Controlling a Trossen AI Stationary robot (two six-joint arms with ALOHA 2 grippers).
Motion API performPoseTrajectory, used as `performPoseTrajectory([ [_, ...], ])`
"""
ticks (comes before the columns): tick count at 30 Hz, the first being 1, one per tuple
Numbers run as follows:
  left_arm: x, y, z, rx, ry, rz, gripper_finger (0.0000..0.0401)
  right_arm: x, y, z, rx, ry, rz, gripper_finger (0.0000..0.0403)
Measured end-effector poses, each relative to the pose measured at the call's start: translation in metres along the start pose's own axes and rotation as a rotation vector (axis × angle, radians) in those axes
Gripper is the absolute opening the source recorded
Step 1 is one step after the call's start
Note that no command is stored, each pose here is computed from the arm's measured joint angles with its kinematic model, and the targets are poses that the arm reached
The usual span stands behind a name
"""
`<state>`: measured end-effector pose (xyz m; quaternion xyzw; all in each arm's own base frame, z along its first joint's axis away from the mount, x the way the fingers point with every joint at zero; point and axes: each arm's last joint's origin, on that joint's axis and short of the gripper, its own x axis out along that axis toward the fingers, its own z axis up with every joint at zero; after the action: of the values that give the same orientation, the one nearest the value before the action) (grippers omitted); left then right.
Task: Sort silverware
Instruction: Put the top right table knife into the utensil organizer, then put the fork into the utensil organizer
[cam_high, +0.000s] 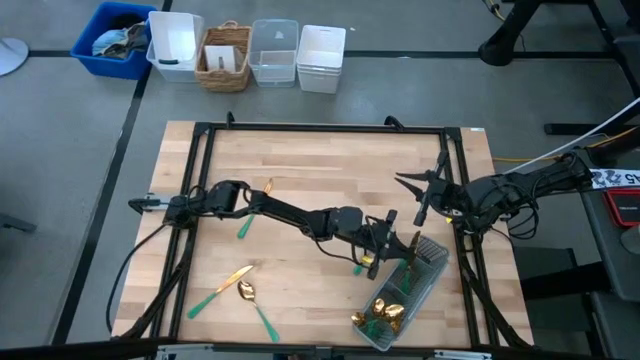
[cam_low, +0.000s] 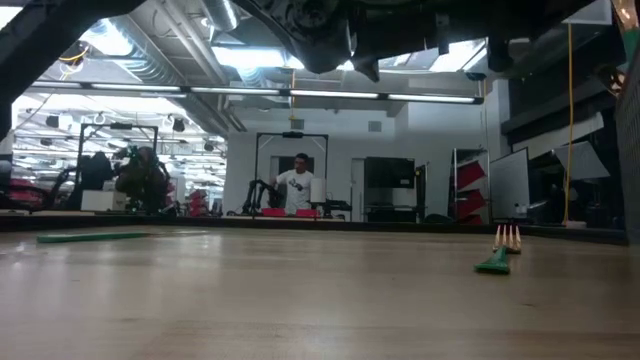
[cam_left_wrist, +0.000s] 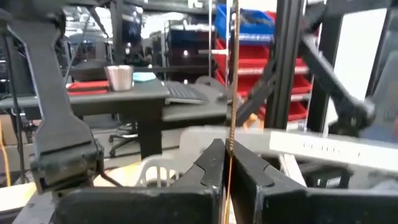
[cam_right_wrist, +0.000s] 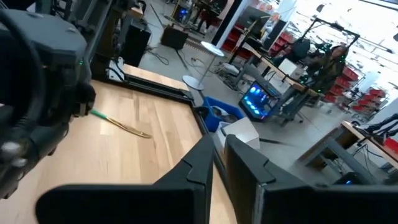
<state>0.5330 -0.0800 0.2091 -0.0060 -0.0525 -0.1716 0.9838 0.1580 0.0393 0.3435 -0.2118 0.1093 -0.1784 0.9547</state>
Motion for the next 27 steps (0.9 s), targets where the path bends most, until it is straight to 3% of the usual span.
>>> performPoseTrajectory([
  [7, 0.001, -0.004, -0.001, 0.089, 0.016, -0.003, 0.0020, 0.000, 0.000, -0.001, -0.005, 0.005, 0.003, 0.0044],
  [16, -0.001, 0.001, 0.002, -0.041, 0.026, 0.006, 0.0102, 0.000, 0.001, -0.001, -0.009, 0.008, 0.004, 0.0044],
  [27, -0.033, 0.045, 0.062, -0.237, 0.190, -0.234, 0.0111, -0.001, 0.001, -0.006, -0.048, 0.047, 0.017, 0.0044],
])
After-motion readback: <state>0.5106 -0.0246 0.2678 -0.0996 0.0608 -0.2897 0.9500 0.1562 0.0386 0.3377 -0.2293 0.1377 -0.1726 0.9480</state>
